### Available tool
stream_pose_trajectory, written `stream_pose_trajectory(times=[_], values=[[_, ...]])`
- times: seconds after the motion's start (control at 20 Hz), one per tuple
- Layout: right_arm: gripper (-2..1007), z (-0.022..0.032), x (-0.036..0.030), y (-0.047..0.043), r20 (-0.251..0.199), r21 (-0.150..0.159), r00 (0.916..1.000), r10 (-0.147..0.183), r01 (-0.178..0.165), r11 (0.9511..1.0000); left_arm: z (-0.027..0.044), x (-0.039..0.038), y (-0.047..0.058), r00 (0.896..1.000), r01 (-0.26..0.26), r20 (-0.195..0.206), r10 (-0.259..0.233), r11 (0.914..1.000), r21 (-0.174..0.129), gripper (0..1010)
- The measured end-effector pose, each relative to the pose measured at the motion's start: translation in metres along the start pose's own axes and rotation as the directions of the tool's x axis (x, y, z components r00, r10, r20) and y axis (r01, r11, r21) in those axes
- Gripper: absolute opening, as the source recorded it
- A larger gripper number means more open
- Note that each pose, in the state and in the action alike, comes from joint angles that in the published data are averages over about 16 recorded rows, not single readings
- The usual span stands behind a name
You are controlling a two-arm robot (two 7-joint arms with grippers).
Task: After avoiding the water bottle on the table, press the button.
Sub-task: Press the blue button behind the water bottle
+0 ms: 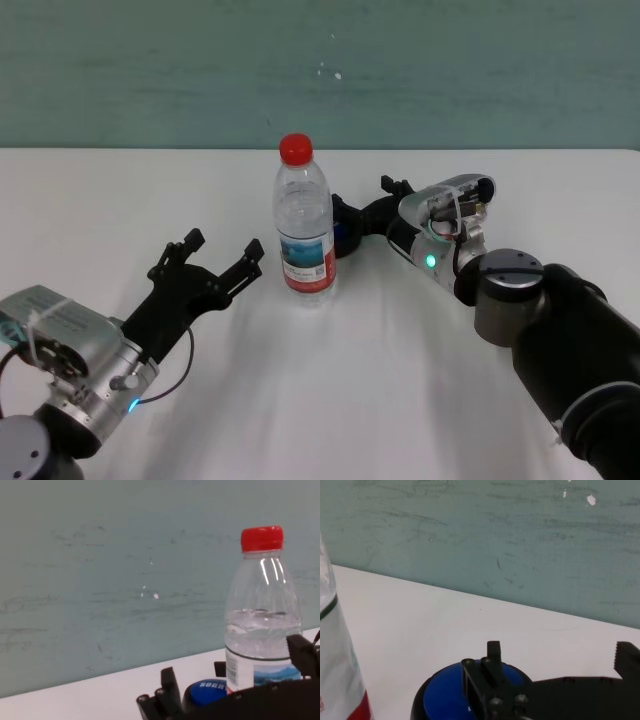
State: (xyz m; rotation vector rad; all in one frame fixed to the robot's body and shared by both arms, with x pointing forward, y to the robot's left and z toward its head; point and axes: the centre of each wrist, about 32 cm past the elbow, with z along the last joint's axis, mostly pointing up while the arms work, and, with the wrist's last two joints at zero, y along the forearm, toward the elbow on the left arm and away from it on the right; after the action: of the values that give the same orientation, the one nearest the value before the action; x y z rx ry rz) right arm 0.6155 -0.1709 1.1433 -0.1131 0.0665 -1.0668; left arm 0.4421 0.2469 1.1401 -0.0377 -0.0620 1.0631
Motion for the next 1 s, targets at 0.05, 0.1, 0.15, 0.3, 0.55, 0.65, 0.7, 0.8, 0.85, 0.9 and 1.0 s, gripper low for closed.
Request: stream_pose_trajectory(times=[0.05,0.1,0.15,0.3,0.55,0.65,0.7,0.8,0.85,0.9,1.0], values=[[1004,-0.0002,0.0001,-0.0002,0.000,-0.001,1.0000,0.000,0.000,1.0000,0.0000,0.0000,0.0000,1.000,0.000,0.000,0.000,1.0000,0.000,1010],[1004,-0.0004,0.0002,-0.0005,0.000,-0.001,1.0000,0.000,0.000,1.0000,0.0000,0.0000,0.0000,1.000,0.000,0.000,0.000,1.0000,0.000,1010],[1004,-0.0006,0.0003,-0.0008,0.000,-0.002,1.0000,0.000,0.000,1.0000,0.0000,0.0000,0.0000,1.000,0.000,0.000,0.000,1.0000,0.000,1010],[1004,-0.0013,0.0007,-0.0016,0.000,-0.004,1.0000,0.001,-0.001,1.0000,0.0000,0.0000,0.0000,1.000,0.000,0.000,0.000,1.0000,0.000,1010],[1004,-0.0022,0.0012,-0.0030,0.001,-0.009,1.0000,0.002,-0.002,1.0000,0.0000,0.0000,0.0000,1.000,0.000,0.000,0.000,1.0000,0.000,1010],[1004,-0.0022,0.0015,-0.0034,0.002,-0.012,1.0000,0.003,-0.003,0.9999,0.0000,0.0000,0.0000,1.000,0.000,0.000,0.000,1.0000,0.000,1010],[1004,-0.0022,0.0016,-0.0035,0.002,-0.014,1.0000,0.003,-0.003,0.9999,0.0000,0.0000,0.0000,1.000,0.000,0.000,0.000,1.0000,0.000,1010],[1004,-0.0020,0.0018,-0.0037,0.002,-0.019,1.0000,0.005,-0.005,0.9998,0.0000,0.0000,0.0000,1.000,0.000,0.000,0.000,1.0000,0.000,1010],[1004,-0.0020,0.0019,-0.0037,0.001,-0.021,1.0000,0.006,-0.006,0.9998,0.0000,0.0000,0.0000,1.000,0.000,0.000,0.000,1.0000,0.000,1010],[1004,-0.0019,0.0020,-0.0037,0.000,-0.024,1.0000,0.007,-0.007,0.9997,0.0000,0.0000,0.0000,1.000,0.000,0.000,0.000,1.0000,0.000,1010],[1004,-0.0017,0.0023,-0.0036,-0.002,-0.030,1.0000,0.009,-0.009,0.9995,0.0000,0.0000,0.0000,1.000,0.000,0.000,0.000,1.0000,0.000,1010]])
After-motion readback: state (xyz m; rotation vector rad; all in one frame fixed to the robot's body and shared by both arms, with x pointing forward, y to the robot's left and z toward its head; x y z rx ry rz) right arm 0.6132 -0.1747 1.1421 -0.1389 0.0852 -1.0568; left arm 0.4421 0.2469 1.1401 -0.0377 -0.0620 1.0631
